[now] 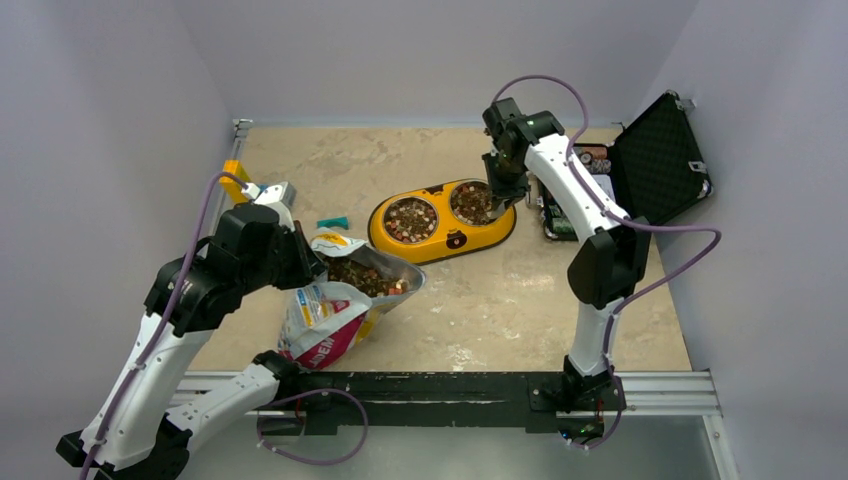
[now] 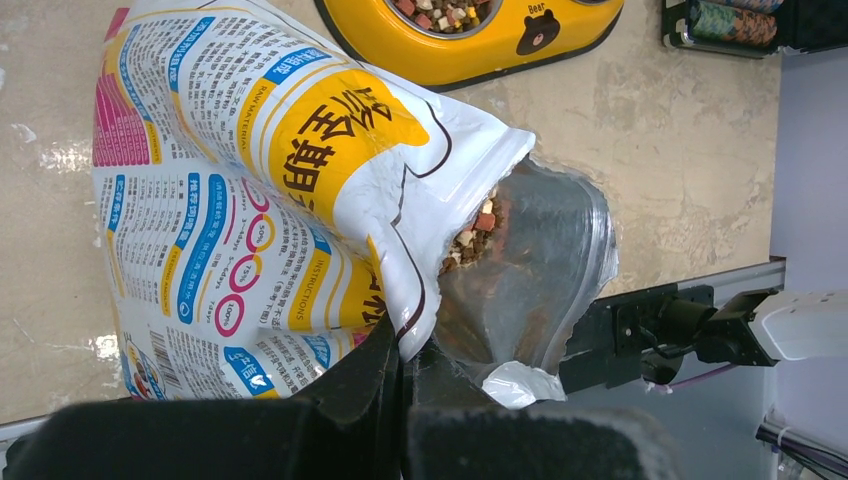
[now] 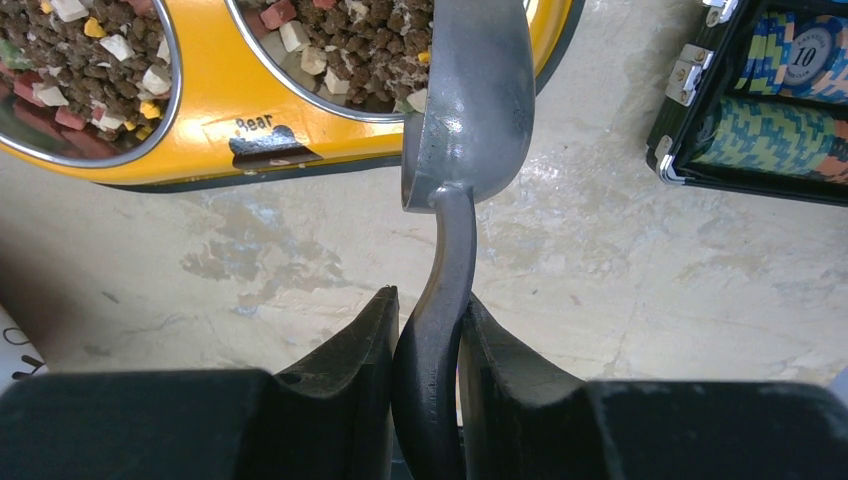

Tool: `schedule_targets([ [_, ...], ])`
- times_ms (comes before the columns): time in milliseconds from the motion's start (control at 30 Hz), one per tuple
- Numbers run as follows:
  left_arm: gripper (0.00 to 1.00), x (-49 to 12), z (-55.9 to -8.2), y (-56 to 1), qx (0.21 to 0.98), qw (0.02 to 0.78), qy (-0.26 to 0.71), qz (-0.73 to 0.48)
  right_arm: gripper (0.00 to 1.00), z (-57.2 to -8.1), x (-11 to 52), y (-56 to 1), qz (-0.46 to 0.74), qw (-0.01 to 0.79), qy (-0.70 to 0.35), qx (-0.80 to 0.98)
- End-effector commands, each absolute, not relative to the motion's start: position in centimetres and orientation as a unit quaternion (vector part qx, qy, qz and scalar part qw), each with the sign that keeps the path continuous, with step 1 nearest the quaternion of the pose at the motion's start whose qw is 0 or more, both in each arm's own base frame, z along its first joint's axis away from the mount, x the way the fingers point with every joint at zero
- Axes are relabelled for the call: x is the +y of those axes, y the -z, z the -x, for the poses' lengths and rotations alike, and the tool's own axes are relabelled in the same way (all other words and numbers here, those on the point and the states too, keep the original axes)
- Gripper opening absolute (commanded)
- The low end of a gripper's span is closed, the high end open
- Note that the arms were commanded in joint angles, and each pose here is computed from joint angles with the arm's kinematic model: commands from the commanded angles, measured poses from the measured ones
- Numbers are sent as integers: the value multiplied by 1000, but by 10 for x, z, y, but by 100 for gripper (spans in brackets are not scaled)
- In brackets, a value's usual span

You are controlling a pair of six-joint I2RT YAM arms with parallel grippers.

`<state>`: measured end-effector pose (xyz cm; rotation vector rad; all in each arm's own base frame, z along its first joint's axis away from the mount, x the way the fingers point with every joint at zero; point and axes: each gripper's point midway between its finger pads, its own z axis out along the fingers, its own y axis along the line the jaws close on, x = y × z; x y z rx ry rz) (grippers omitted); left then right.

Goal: Serve the pet food

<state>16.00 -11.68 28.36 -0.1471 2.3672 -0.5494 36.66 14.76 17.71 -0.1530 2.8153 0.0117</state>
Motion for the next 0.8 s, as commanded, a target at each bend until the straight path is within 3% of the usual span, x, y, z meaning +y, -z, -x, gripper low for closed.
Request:
schedule_targets([
  [0, 0, -121, -160, -290, 905, 353, 231, 58, 0, -366, 139, -218, 51, 216, -1, 975],
  [767, 0, -119, -154, -287, 905, 350, 235, 61, 0, -352, 145, -246, 51, 236, -22, 970],
])
